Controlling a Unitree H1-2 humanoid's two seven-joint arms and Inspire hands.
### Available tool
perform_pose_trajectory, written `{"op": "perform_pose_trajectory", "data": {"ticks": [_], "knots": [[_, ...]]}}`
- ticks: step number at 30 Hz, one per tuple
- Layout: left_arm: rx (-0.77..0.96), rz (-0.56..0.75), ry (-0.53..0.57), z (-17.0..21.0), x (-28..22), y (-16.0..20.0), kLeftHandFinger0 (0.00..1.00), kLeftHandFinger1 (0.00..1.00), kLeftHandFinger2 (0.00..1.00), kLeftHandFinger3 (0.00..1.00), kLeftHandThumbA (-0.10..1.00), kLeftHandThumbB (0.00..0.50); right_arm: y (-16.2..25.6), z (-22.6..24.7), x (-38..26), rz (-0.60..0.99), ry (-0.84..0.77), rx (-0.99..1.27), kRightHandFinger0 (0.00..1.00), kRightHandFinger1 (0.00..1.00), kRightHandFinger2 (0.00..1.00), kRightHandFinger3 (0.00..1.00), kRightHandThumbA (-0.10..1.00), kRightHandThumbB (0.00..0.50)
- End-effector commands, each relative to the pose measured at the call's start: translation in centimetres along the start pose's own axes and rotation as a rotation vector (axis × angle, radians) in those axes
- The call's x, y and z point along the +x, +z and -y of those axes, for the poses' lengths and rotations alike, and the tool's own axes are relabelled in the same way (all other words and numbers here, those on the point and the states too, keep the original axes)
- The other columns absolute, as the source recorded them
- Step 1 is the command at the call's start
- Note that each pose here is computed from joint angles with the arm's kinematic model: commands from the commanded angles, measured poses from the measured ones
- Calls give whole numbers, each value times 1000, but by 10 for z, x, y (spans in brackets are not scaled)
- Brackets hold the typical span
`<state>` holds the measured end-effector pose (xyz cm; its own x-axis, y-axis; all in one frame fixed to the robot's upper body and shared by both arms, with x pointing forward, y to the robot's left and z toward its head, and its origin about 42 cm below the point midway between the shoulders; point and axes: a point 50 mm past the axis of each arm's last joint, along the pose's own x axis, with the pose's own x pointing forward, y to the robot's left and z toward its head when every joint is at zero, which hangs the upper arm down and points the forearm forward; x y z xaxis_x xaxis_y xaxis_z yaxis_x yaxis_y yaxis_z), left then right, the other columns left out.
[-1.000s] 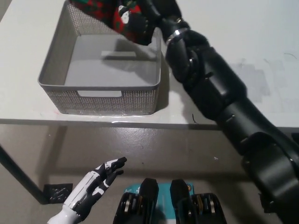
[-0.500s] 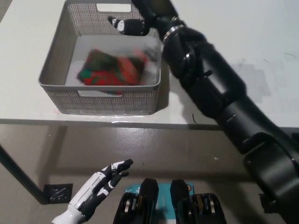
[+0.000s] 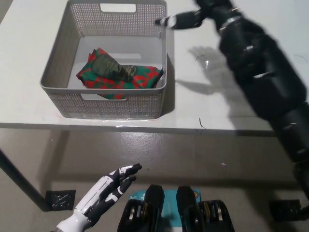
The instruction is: Use the right hand to pick up a bag of coffee beans on the right hand side and place it into a container on the left hand side
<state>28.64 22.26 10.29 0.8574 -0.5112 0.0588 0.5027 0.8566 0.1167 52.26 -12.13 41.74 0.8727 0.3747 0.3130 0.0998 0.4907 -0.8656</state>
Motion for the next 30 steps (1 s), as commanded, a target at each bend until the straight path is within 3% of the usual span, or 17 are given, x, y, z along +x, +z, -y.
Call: {"op": "perform_pose_trajectory", "data": {"ticks": [1,4,7,8,12,20,22,24,27,30], "knots": [[22,18,-17,-6,3,12,1000,1000,1000,1000,778,500,-5,101,-31,67,-172,66,1000,1000,1000,1000,1000,345],[28,27,-10,-8,2,12,1000,1000,1000,1000,766,500,-16,146,-69,85,-258,64,1000,1000,1000,1000,1000,298],[28,27,3,-13,0,12,1000,1000,1000,1000,763,500,-24,168,-100,82,-315,62,1000,1000,1000,1000,1000,323],[18,28,12,-14,1,12,1000,1000,1000,1000,753,500,-28,177,-117,83,-341,93,1000,1000,1000,1000,1000,307],[13,27,30,-17,-3,9,1000,1000,1000,1000,766,500,-40,175,-161,119,-385,196,1000,1000,1000,1000,1000,280],[-16,24,56,-22,-5,6,1000,1000,1000,1000,756,500,-53,99,-250,139,-368,338,1000,1000,1000,1000,1000,304],[-10,21,66,-25,-6,6,1000,1000,1000,1000,777,500,-57,72,-269,143,-341,364,1000,1000,1000,1000,1000,257],[-4,21,71,-28,-6,7,1000,1000,1000,1000,783,500,-58,54,-283,129,-310,403,1000,1000,1000,1000,1000,243],[-8,32,78,-33,-2,8,1000,1000,1000,1000,784,500,-59,16,-307,111,-272,507,1000,1000,1000,1000,1000,264],[-16,34,97,-37,2,10,1000,1000,1000,1000,789,500,-55,-20,-326,104,-222,577,1000,1000,1000,1000,1000,254]]}}
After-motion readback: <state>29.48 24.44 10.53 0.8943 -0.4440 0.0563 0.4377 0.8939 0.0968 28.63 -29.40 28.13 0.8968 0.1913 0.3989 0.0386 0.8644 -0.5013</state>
